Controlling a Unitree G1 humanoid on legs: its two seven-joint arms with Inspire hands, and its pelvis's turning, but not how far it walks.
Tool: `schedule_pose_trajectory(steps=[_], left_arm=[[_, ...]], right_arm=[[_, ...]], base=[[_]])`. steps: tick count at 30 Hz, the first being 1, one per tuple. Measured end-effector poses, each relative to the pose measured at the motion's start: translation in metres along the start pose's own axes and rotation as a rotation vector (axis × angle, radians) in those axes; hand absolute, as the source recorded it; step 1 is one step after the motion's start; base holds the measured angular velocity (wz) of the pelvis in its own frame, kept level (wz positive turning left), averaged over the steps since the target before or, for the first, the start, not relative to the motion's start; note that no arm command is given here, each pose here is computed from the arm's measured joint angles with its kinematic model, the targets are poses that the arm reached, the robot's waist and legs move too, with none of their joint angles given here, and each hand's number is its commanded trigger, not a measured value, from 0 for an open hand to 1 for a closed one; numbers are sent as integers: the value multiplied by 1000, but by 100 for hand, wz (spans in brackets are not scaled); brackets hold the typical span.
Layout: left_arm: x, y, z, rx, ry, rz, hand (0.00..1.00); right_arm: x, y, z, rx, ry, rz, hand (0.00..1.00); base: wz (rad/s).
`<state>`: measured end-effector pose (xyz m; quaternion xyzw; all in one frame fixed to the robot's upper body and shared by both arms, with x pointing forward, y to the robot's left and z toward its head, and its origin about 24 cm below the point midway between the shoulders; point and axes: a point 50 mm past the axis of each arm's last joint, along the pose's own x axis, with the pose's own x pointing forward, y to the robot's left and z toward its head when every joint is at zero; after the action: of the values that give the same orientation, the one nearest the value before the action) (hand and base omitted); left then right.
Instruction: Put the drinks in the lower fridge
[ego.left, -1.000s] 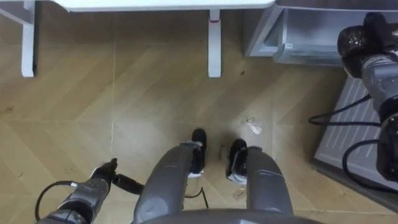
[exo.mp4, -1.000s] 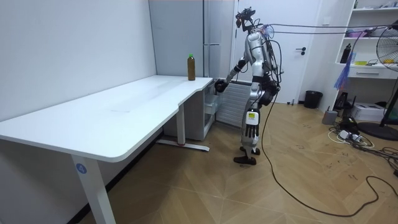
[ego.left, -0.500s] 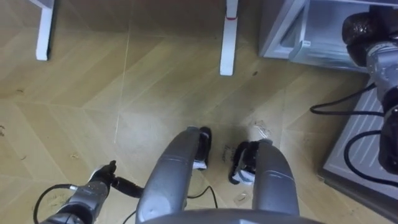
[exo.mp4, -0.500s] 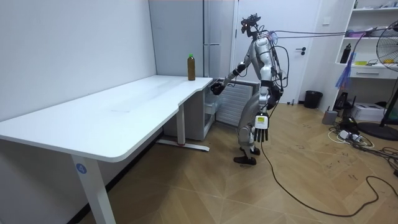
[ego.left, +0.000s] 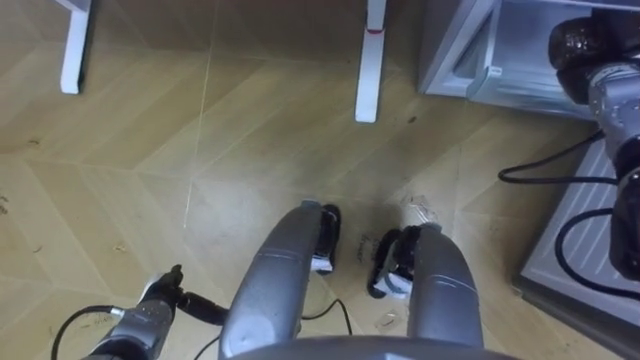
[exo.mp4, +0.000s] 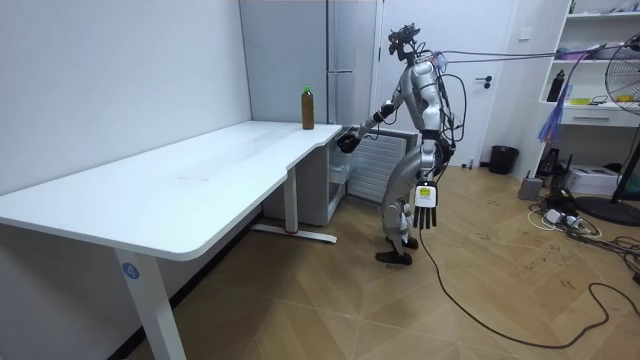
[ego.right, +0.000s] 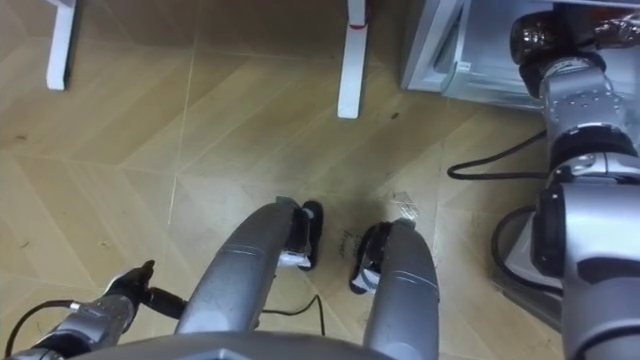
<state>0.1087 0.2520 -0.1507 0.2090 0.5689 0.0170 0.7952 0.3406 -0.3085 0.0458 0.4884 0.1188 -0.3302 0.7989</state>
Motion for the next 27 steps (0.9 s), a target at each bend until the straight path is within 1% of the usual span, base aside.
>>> schedule_pose_trajectory(steps=[6, 8, 13, 27], left_arm=[[0, 0, 2, -8, -7, 0, 0], [-1, -2, -2, -31, 1, -5, 0], [-2, -6, -11, -42, 29, -16, 0], [-3, -8, -12, -43, 22, -15, 0]], right_arm=[[0, 1, -1, 0, 3, 5, 0], [0, 1, -1, 0, 3, 11, 0], [0, 1, 0, 1, 3, 10, 0], [0, -2, -1, 4, 8, -2, 0]], base=[[5], [6], [5], [0]])
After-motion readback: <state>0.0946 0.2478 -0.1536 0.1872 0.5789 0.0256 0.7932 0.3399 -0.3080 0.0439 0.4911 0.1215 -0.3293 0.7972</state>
